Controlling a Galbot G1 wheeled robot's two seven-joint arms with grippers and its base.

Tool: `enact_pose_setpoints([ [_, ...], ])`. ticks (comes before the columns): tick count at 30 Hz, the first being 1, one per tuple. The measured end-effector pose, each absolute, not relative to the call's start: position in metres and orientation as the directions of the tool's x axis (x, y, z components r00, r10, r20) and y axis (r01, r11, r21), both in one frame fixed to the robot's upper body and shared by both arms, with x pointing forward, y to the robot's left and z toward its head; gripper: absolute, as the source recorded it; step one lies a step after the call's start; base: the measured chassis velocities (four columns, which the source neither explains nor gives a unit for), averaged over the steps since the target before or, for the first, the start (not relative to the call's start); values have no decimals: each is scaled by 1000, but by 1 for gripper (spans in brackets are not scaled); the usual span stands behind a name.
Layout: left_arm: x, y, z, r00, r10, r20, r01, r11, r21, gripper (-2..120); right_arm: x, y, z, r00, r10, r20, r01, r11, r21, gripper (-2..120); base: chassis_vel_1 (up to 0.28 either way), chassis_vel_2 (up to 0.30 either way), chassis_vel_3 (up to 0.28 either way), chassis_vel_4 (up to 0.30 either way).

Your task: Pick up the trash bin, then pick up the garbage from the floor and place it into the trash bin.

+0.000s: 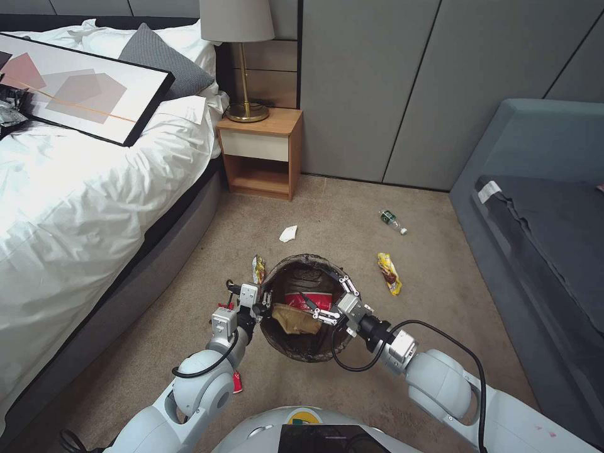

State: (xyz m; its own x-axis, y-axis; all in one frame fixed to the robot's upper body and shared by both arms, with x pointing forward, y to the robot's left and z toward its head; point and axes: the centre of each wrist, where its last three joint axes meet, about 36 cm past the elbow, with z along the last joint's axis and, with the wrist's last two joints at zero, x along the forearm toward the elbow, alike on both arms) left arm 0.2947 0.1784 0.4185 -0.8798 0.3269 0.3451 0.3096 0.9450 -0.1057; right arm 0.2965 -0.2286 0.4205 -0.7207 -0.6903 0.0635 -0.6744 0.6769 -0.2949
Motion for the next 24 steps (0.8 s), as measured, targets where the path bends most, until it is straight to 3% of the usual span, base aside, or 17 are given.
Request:
enact_pose_setpoints([
  [2, 295, 178, 418, -880, 327, 345, 309, 945, -106, 3, 296, -228, 420, -721, -690, 63, -674, 678, -293, 79, 0, 0, 0, 0],
  [5, 296, 179, 418, -881, 324, 344, 307, 946, -105, 3, 295, -228, 420, -723, -688, 61, -672, 682, -288, 96, 0, 0, 0, 0],
  [7, 296, 179, 418, -882, 323, 344, 306, 946, -105, 3, 295, -228, 421, -725, -686, 58, -670, 685, -286, 99, 0, 0, 0, 0],
  [17, 296, 180, 418, -882, 322, 344, 305, 947, -104, 3, 297, -231, 446, -749, -662, -25, -635, 728, -258, 100, 0, 0, 0, 0],
  [24, 295, 180, 419, -882, 325, 342, 308, 946, -104, 3, 314, -242, 506, -846, -505, -171, -484, 862, -152, 100, 0, 0, 0, 0],
])
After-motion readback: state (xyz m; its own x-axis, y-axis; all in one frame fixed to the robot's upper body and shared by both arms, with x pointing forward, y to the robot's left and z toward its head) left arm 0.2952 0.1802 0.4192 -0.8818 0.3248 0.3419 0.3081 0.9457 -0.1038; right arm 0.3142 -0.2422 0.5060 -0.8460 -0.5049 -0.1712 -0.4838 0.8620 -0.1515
